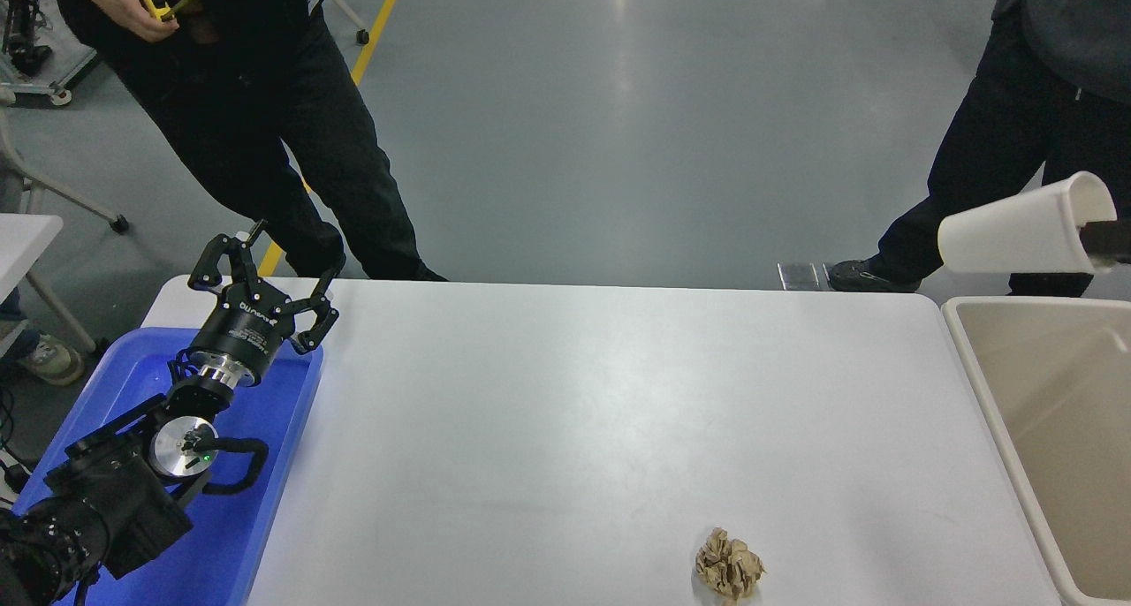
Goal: Dispose of the paper cup in the dustbin
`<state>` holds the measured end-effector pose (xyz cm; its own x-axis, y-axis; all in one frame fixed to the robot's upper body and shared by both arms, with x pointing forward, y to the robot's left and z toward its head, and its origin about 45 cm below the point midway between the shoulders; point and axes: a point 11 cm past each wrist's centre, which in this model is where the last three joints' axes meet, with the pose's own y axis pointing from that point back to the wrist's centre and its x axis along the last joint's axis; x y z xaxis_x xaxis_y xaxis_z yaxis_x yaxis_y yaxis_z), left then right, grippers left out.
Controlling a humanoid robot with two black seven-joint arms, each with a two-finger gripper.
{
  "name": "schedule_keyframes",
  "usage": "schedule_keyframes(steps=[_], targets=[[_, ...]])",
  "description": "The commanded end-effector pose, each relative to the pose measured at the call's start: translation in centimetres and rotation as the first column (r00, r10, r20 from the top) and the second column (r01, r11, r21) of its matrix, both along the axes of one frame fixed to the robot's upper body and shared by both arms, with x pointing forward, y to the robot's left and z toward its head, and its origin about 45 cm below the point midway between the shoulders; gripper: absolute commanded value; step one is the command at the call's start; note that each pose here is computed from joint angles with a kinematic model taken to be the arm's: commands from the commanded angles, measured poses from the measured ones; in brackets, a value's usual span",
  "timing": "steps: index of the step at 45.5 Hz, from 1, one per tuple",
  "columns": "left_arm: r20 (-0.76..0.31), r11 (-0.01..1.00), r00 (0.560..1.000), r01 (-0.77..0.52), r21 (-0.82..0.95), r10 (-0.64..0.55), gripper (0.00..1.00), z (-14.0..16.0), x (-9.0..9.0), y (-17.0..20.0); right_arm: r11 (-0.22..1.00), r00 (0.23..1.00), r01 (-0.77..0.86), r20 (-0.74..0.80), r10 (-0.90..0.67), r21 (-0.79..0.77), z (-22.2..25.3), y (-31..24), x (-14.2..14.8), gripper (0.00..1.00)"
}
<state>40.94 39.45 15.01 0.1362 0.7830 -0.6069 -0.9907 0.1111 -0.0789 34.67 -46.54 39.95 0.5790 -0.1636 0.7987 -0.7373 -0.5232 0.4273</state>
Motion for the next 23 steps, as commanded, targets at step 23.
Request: schedule_keyframes(steps=[23], targets=[[0.0,1.0,1.0,0.001,-0.001,-0.001,1.0,0.0,0.0,-0.1,0.806,0.809,0.584,-0.016,-0.588,-0.102,-8.8,-15.7,1.3,0.0]])
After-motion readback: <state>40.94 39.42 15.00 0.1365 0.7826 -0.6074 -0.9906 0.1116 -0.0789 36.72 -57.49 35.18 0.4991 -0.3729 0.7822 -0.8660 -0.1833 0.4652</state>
